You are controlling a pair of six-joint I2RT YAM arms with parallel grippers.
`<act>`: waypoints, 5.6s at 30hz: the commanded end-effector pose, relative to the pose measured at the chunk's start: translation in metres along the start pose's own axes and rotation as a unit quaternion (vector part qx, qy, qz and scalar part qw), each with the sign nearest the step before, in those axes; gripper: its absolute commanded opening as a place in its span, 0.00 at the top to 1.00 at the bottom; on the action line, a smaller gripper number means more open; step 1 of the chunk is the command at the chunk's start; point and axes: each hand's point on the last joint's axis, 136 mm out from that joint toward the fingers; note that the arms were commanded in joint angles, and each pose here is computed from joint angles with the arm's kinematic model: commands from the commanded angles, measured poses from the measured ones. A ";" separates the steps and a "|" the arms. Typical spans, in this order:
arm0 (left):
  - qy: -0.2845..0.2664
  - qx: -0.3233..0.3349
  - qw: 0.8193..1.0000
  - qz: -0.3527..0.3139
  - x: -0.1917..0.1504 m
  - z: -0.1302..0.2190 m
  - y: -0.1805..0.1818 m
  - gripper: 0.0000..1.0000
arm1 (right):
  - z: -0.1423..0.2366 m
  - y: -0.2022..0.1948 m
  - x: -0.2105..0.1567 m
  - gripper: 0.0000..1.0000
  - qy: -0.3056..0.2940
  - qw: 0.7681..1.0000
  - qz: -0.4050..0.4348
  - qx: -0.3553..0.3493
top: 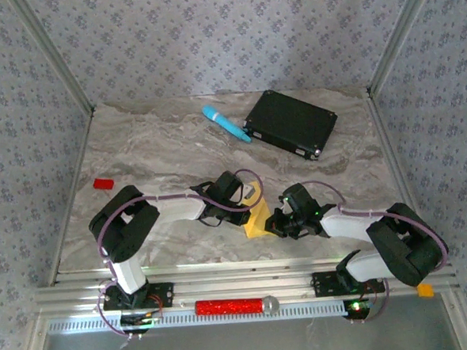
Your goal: Fold a paper plane with a square sheet of paper (pick it up from the middle)
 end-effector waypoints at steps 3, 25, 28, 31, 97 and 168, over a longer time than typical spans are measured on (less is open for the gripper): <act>0.009 0.006 1.000 0.001 -0.006 -0.003 0.005 0.95 | 0.002 -0.004 0.003 0.95 -0.005 1.000 -0.011 -0.008; 0.015 0.006 1.000 0.001 -0.008 -0.008 0.007 0.95 | 0.002 0.070 0.038 0.98 -0.031 0.996 -0.008 0.079; 0.016 0.007 1.000 0.001 -0.010 -0.008 0.008 0.95 | -0.002 0.072 0.041 0.98 -0.030 0.996 -0.012 0.077; 0.016 0.007 1.000 0.002 -0.010 -0.008 0.008 0.95 | -0.007 0.073 0.043 0.98 -0.025 0.997 -0.012 0.074; 0.030 0.014 0.999 -0.005 -0.024 -0.003 0.013 0.96 | 0.018 0.048 0.077 0.95 -0.057 0.997 -0.023 0.050; 0.055 -0.227 0.963 0.136 0.015 0.021 -0.058 0.95 | -0.031 -0.012 0.032 0.99 -0.009 0.996 -0.042 -0.078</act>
Point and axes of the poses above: each hand's point on the last joint's axis, 136 mm out from that joint toward the fingers, its own z axis back along the fingers, its own y axis along the line the jaws close on, x = y × z, and after that the axes turned 12 degrees about -z, right-handed
